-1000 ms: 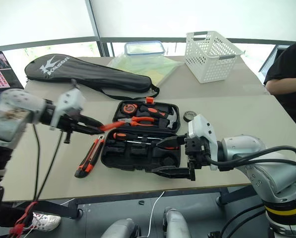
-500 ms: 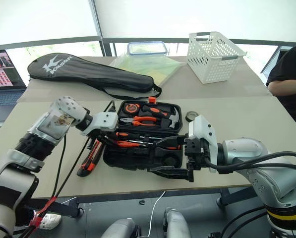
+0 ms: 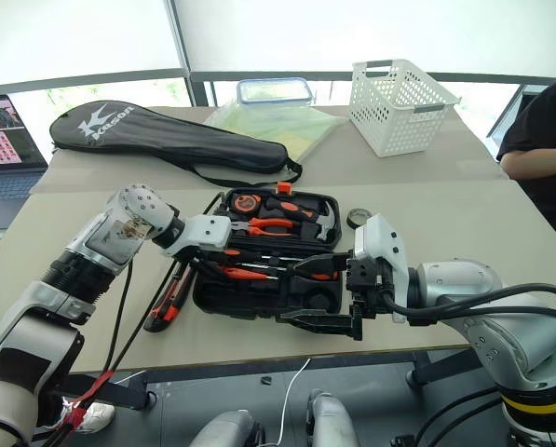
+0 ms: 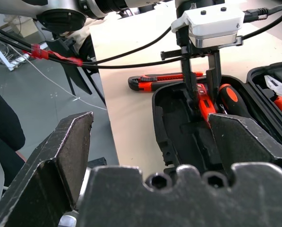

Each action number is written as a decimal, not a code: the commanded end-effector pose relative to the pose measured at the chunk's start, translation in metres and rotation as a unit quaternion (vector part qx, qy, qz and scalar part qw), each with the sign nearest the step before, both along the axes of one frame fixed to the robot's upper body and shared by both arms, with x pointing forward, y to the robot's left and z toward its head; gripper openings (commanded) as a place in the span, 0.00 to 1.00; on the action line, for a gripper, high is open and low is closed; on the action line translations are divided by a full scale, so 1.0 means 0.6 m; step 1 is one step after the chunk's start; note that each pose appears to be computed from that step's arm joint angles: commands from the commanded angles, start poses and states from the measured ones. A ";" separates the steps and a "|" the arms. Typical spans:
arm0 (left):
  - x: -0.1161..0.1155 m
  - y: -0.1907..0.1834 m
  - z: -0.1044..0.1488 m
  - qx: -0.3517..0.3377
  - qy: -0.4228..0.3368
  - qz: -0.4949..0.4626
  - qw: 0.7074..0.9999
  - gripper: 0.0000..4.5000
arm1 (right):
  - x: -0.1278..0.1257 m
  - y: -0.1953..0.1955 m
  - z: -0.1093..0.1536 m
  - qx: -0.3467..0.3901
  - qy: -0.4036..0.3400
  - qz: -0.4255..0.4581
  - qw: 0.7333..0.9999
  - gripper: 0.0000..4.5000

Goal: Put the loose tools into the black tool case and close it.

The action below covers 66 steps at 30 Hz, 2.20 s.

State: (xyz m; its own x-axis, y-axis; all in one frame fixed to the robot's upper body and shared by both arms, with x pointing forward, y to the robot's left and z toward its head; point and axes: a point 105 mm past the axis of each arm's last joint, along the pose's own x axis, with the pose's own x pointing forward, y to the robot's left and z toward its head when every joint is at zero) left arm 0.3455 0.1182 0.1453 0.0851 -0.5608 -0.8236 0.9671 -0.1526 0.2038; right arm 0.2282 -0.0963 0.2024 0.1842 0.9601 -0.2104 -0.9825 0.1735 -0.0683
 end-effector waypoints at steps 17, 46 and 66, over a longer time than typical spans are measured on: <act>-0.004 0.016 0.030 -0.244 0.056 0.154 0.956 0.23 | 0.010 -0.012 -0.003 -0.011 -0.024 -0.014 1.000 1.00; -0.014 0.027 -0.034 -0.203 0.050 0.164 0.964 0.00 | 0.022 -0.009 -0.003 -0.005 -0.018 -0.028 0.999 1.00; -0.103 0.194 0.071 -0.272 -0.062 0.333 0.901 0.46 | 0.032 -0.001 0.021 -0.007 -0.031 0.025 0.999 1.00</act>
State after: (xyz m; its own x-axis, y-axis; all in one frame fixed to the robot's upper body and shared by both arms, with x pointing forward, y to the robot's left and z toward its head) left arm 0.2949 0.2245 0.1732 0.5647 -0.7050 -0.4290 0.8139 0.5617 0.1484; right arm 0.2497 -0.0981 0.2079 0.1788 0.9587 -0.2211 -0.9822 0.1609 -0.0966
